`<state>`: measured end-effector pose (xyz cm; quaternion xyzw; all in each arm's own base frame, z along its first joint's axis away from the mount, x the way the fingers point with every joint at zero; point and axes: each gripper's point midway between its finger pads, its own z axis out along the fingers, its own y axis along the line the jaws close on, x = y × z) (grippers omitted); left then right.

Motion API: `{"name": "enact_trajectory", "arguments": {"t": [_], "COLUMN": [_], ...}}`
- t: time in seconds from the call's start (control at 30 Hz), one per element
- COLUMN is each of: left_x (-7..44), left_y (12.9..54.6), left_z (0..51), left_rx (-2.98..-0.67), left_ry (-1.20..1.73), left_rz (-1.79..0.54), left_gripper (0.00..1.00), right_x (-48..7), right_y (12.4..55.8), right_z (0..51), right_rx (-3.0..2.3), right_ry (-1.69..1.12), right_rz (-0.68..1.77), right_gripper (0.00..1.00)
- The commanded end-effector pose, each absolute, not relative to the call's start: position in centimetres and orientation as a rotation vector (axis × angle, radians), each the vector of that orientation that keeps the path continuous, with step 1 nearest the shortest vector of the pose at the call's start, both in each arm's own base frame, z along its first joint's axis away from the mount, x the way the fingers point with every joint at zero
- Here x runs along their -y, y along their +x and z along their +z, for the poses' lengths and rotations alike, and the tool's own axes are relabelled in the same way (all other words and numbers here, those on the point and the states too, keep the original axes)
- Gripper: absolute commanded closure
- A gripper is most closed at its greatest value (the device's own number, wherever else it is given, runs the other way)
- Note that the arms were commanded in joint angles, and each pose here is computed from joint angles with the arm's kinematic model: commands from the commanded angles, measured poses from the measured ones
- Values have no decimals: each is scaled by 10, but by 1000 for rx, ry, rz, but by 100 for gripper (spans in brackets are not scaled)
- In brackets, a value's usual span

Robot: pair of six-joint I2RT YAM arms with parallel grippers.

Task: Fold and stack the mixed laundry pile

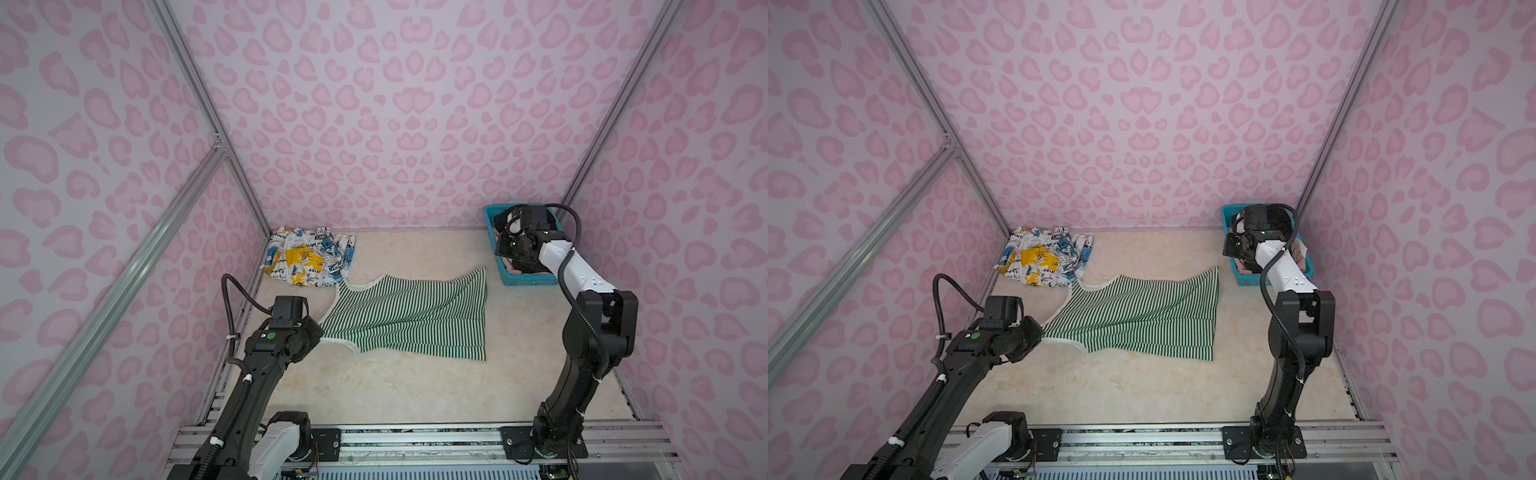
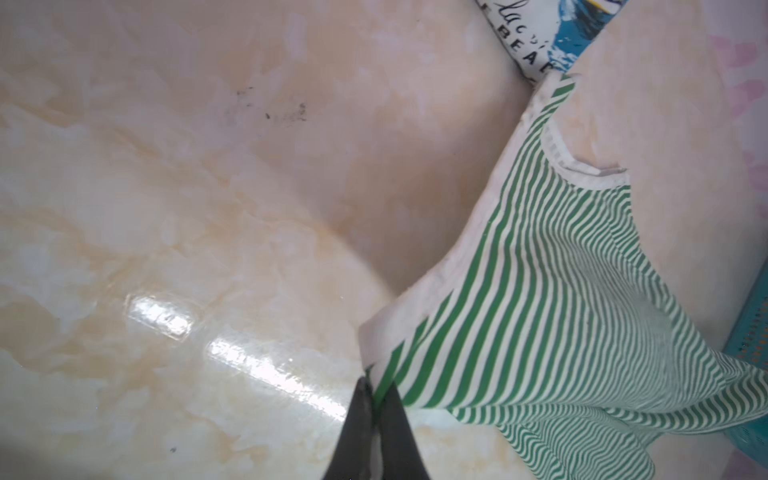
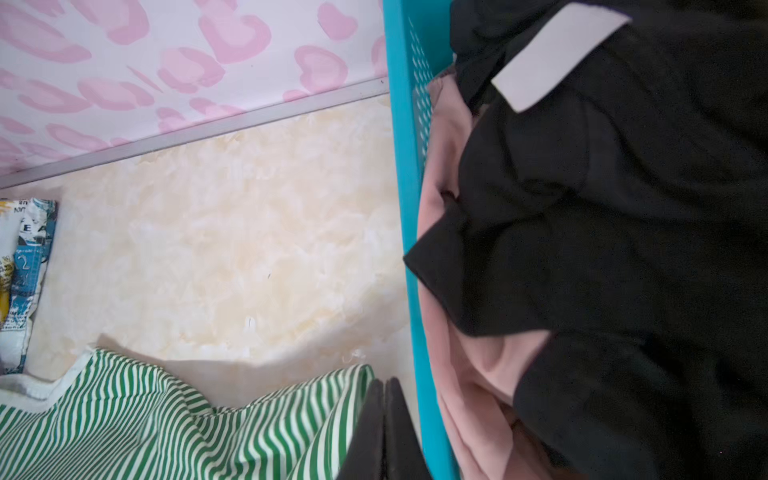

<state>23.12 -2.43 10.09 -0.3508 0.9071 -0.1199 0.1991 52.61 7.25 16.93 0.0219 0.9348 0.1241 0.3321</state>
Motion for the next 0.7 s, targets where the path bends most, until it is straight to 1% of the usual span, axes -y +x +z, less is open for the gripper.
{"name": "enact_trajectory", "arguments": {"t": [0.0, 0.03, 0.07, 0.13, 0.2, 0.3, 0.43, 0.57, 0.67], "left_x": [24, 25, 24, 18, 13, 8, 10, 13, 15], "left_y": [217, 215, 215, 214, 215, 217, 218, 220, 224], "left_z": [78, 72, 69, 66, 66, 67, 64, 62, 63], "left_rx": [-2592, -2595, -2592, -2580, -2568, -2563, -2581, -2598, -2596], "left_ry": [-1042, -1056, -1065, -1075, -1077, -1078, -1060, -1044, -1040], "left_rz": [-316, -319, -312, -271, -227, -187, -189, -206, -229], "left_gripper": [98, 98, 98, 98, 98, 98, 98, 98, 98], "right_x": [-91, -96, -100, -107, -115, -117, -105, -88, -99], "right_y": [513, 507, 501, 475, 441, 375, 296, 245, 226], "right_z": [143, 139, 140, 148, 156, 142, 103, 74, 64], "right_rx": [-2579, -2611, -2627, -2653, -2663, -2729, -2849, -2941, -2946], "right_ry": [-24, -60, -88, -147, -179, -169, -108, -62, -8], "right_rz": [384, 376, 356, 317, 308, 289, 292, 271, 415], "right_gripper": [77, 68, 64, 59, 56, 55, 55, 55, 56]}}
